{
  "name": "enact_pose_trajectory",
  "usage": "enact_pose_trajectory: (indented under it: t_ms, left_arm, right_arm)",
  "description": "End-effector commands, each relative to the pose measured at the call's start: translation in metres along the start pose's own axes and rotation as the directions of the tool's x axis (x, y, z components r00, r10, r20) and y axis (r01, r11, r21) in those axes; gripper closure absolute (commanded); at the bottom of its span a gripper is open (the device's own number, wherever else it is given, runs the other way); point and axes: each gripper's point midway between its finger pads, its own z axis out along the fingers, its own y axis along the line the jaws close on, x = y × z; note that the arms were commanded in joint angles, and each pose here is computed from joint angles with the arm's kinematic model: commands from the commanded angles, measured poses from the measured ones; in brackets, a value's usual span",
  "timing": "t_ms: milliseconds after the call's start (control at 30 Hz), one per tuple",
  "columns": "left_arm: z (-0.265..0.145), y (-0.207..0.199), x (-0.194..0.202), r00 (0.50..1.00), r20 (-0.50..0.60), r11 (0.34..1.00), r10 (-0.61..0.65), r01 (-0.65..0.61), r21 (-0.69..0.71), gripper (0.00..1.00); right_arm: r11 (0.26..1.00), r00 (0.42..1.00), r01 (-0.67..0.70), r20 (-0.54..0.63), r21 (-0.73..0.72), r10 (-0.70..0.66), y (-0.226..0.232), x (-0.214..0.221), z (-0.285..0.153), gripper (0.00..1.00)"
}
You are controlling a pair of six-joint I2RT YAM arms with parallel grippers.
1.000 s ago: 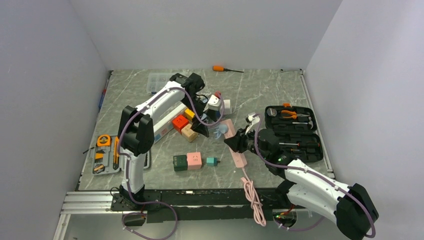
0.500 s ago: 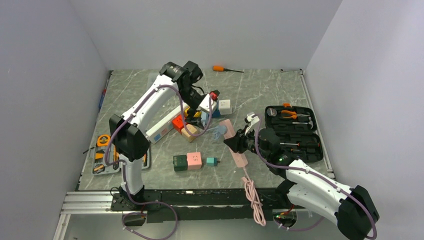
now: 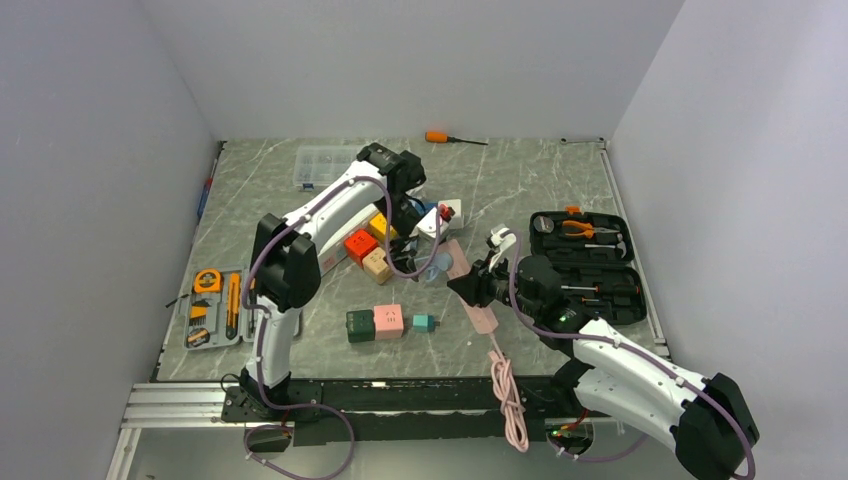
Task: Pull the plug off the socket
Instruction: Remove the plug from the socket.
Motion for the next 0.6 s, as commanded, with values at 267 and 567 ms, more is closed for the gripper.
enact_pose_trajectory:
  t_ms: [267,567]
  left_arm:
    - [0.009,0.009,-0.023,0.990,0.143,1.000,-0.009,0.007,0.011,0.25]
    - [0.005,0.017,-0.036,0.984,0.178,1.000,0.002,0.000,-0.011,0.46]
  right_arm:
    - [0.985,0.938,0.136,0.334,-0.107,-0.094,0.037,-0.092,-0.014,1.00]
    - [0.986,0.929,0.138,0.357,-0.094,-0.096,0.033,-0.091,-0.010,1.00]
